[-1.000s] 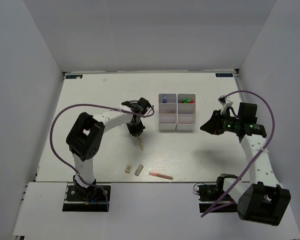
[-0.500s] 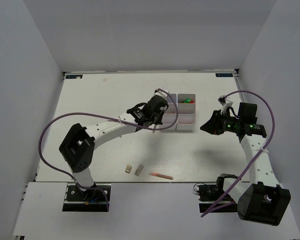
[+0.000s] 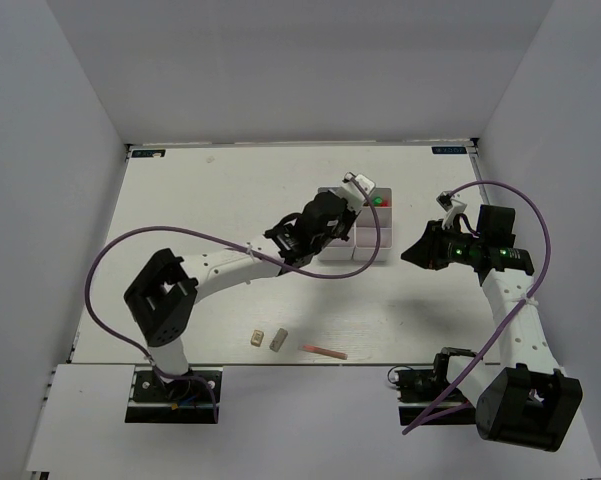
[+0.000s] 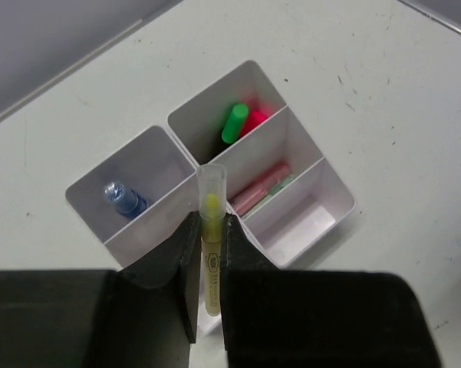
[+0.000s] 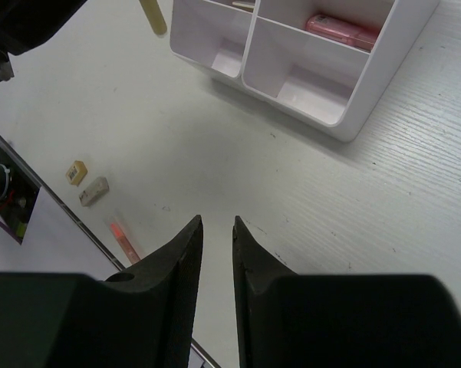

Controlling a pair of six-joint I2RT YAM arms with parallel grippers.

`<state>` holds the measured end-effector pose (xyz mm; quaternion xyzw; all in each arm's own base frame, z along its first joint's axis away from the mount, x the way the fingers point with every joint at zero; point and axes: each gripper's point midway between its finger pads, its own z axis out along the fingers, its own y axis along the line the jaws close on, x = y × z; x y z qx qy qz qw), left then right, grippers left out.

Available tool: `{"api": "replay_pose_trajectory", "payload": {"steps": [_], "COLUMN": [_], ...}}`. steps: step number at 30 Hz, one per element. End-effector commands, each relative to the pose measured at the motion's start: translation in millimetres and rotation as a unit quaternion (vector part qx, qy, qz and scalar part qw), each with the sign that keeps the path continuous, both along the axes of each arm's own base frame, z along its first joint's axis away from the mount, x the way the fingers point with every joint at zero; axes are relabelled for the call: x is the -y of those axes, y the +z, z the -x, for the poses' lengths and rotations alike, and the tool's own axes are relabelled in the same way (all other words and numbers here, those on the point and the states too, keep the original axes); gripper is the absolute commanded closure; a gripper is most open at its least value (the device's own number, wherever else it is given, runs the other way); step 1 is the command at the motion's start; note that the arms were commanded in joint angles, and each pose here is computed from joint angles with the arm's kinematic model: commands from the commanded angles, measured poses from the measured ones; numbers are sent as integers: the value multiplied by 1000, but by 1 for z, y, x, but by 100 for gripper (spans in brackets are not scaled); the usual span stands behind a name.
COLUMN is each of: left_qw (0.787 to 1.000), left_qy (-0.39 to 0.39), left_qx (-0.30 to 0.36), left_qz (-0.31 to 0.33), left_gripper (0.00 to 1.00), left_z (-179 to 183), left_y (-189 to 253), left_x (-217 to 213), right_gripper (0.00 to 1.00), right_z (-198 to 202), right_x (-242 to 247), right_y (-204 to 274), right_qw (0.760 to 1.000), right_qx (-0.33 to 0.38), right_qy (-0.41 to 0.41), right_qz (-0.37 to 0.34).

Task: Sort the stationery into containers
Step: Pick up the pen from the center of the board, then place the pen in the storage box.

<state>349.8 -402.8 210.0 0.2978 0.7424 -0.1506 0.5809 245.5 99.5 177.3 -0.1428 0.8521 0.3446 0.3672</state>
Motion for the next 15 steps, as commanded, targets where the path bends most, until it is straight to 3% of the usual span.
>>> {"api": "replay_pose_trajectory", "payload": {"steps": [1, 15], "left_qw": [999, 998], "left_qy": [-32, -40], "left_qx": [36, 12], "left_qz": [23, 36], "left_gripper": [100, 100], "left_z": [-9, -20], "left_y": [14, -34], "left_x": [12, 3], "right_gripper": [74, 74], "right_z": [-3, -2], "right_x": [-1, -1], "right_y": [14, 16], "right_qw": [1000, 1000], "right_qx": [20, 24], "right_qy": [5, 7], "right_qz": [-1, 0]}}
